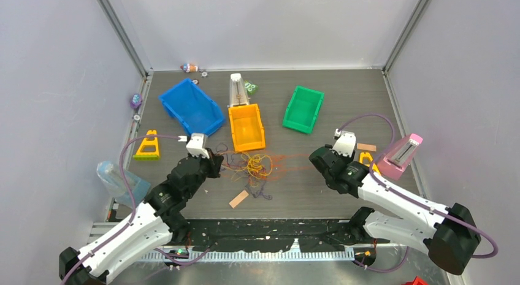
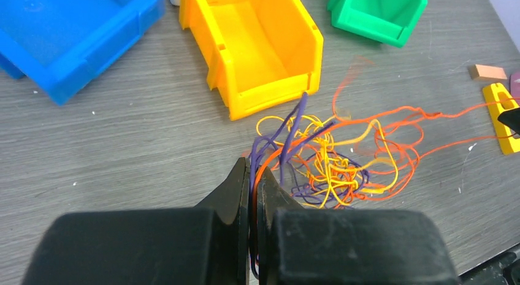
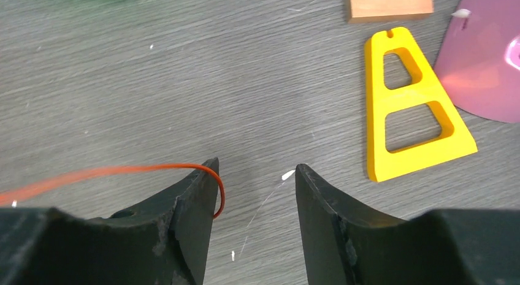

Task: Untangle the cables

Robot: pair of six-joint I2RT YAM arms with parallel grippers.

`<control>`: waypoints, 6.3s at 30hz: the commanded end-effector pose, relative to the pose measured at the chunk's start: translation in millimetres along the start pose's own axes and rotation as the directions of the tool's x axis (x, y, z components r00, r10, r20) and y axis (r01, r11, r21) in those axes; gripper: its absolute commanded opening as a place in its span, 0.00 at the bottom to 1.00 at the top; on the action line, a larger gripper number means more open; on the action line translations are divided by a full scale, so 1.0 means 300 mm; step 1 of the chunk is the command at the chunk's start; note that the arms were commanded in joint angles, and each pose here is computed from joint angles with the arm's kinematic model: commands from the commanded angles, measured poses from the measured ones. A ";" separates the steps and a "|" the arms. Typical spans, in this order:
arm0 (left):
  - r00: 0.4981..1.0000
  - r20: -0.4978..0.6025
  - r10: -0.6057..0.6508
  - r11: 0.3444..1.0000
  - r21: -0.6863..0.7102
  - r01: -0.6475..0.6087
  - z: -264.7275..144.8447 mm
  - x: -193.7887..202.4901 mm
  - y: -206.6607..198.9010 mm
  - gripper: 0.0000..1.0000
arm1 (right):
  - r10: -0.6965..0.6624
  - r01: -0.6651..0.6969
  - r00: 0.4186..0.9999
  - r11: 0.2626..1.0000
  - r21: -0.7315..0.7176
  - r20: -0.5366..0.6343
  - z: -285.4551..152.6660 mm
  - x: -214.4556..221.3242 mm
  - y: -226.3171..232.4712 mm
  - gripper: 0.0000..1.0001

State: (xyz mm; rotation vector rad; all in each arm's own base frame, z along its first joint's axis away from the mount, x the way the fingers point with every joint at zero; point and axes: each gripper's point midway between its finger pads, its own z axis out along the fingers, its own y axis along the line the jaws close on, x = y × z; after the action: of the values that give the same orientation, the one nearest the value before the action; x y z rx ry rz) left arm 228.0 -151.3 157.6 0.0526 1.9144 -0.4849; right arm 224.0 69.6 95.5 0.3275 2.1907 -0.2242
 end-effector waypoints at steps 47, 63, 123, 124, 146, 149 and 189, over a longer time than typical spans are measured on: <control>0.950 0.296 -0.103 0.840 0.537 -0.076 -0.291 -0.764 -0.473 0.00 | -0.058 0.086 0.996 0.881 -0.465 0.074 -0.020 0.077 0.498 0.05; 0.983 0.184 0.008 0.985 -0.169 0.024 -0.164 -0.484 0.048 0.00 | 0.220 -0.253 0.958 0.949 0.187 0.184 -0.006 -0.090 -0.149 0.05; 0.975 0.162 0.149 0.692 0.687 -0.220 0.096 -0.360 -0.664 0.85 | -0.061 0.341 0.939 0.293 -0.893 0.338 -0.619 -0.484 0.432 0.05; 0.977 0.157 0.143 0.697 0.684 -0.212 0.115 -0.361 -0.670 0.82 | -0.066 0.341 0.939 0.291 -0.894 0.337 -0.620 -0.478 0.430 0.05; 0.986 0.103 0.134 0.709 0.685 -0.168 0.112 -0.303 -0.644 0.00 | -0.097 0.255 0.967 0.429 -0.867 0.237 -0.464 -0.283 0.355 0.97; 0.985 0.103 0.138 0.688 0.705 -0.171 0.081 -0.315 -0.655 0.00 | -0.092 0.255 0.967 0.383 -0.888 0.238 -0.465 -0.259 0.380 0.99; 0.922 0.363 0.136 0.864 0.412 -0.290 -0.110 -0.942 -0.554 0.00 | -0.096 0.180 0.981 0.111 -0.977 0.170 -0.436 0.015 0.634 0.80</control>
State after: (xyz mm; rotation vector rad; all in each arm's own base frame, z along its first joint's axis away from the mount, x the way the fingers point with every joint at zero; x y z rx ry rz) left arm 247.0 -265.4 470.7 0.5723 1.3622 -0.8455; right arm 185.5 288.0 144.1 -0.7148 1.8699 1.1438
